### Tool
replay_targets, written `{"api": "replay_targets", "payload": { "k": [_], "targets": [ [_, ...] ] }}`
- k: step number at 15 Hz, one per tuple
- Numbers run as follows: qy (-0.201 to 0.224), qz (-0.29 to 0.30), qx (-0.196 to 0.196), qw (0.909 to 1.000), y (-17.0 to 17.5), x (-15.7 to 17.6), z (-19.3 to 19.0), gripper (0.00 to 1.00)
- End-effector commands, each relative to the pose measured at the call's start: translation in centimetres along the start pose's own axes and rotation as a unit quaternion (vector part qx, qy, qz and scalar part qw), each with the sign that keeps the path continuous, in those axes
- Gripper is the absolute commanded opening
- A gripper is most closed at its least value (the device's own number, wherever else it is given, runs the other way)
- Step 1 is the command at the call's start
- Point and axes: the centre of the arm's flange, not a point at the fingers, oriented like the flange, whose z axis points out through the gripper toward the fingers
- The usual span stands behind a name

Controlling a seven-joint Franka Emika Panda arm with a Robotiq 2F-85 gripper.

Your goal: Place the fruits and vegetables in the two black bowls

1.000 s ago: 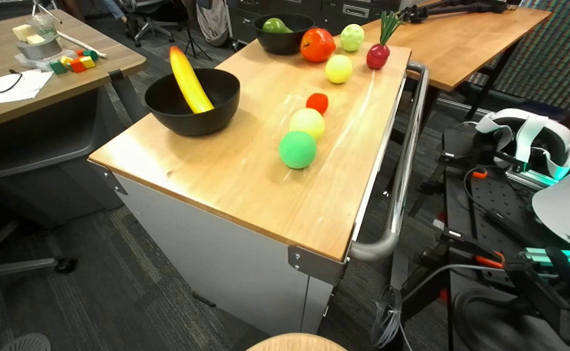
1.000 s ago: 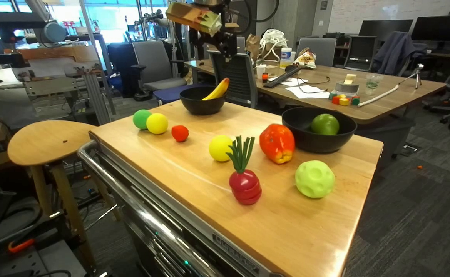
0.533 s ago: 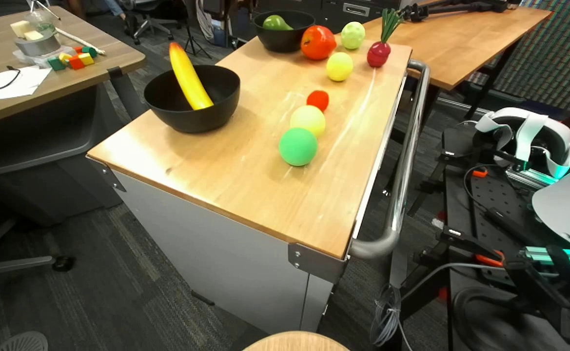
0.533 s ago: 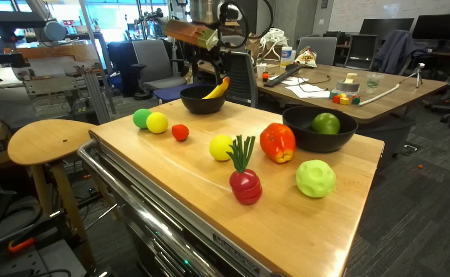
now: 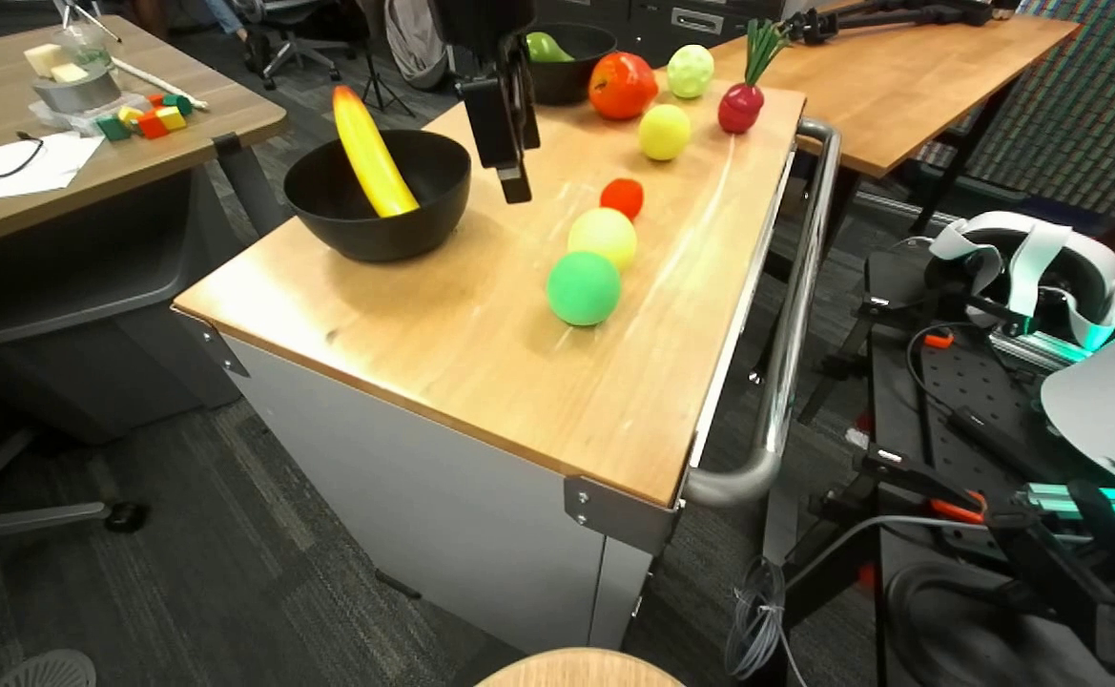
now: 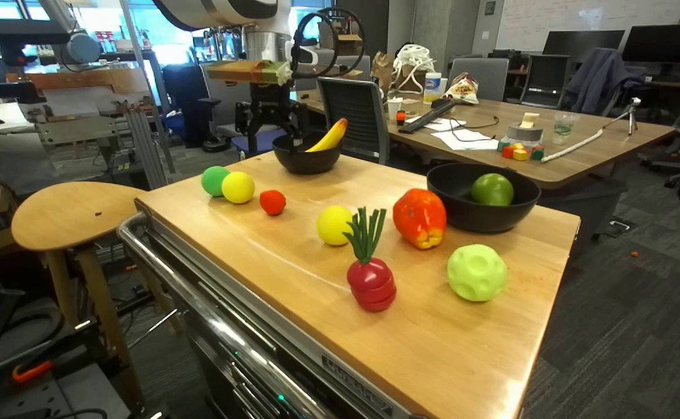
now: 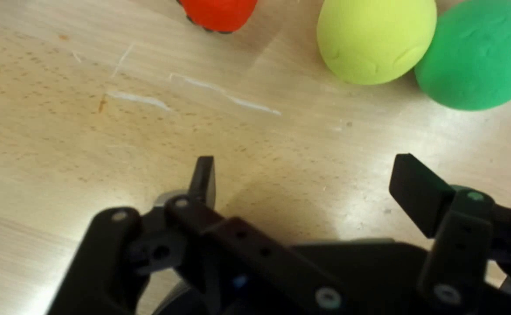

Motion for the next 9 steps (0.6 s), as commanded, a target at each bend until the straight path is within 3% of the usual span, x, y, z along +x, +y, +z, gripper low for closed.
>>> {"api": "replay_targets", "payload": {
  "k": [1, 5, 9],
  "targets": [
    [-0.043, -0.035, -0.028, 0.9981, -1.6, -1.5, 0.5, 1.00],
    [-0.064, -0.066, -0.026, 0.9954, -2.6, -3.1, 1.3, 1.00],
    [-0.033, -0.092, -0.012, 0.9952, -3.7, -5.0, 2.2, 1.00]
  ]
}}
